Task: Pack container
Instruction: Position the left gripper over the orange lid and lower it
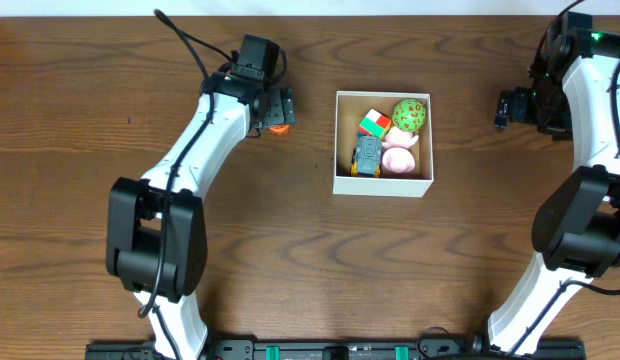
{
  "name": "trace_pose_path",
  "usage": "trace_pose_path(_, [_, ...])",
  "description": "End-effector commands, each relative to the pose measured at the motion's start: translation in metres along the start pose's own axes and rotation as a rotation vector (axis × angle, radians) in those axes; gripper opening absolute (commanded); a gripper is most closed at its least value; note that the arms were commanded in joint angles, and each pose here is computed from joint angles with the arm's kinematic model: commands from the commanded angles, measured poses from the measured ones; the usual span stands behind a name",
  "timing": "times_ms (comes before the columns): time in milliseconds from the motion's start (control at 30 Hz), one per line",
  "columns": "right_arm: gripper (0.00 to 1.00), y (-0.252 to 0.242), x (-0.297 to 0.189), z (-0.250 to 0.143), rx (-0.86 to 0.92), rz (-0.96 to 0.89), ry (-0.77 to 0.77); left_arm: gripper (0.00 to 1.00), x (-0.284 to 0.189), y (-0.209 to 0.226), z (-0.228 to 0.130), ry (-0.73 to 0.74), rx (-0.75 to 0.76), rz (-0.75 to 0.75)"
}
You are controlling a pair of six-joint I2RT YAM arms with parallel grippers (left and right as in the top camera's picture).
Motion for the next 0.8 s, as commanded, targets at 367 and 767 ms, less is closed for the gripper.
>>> trace_pose_path(367, [0.99, -0.002, -0.002, 0.000, -0.005, 0.001, -0.003, 0.98, 0.053, -0.007, -0.012, 0.053, 0.195, -0.026])
trace_pose_path(767, [0.99, -0.002, -0.002, 0.000, -0.005, 0.001, -0.003, 0.98, 0.063, -0.010, -0.001, 0.000, 0.203, -0.031])
Point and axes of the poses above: each gripper's point midway between its finger pads, its own x axis out along the fingers, its own y axis along the line the jaws close on, z = x × y, the point moved 2 cm from there along -x, back along the fingers, and after that the axes turned 11 degrees about x, right-handed, at the moved point
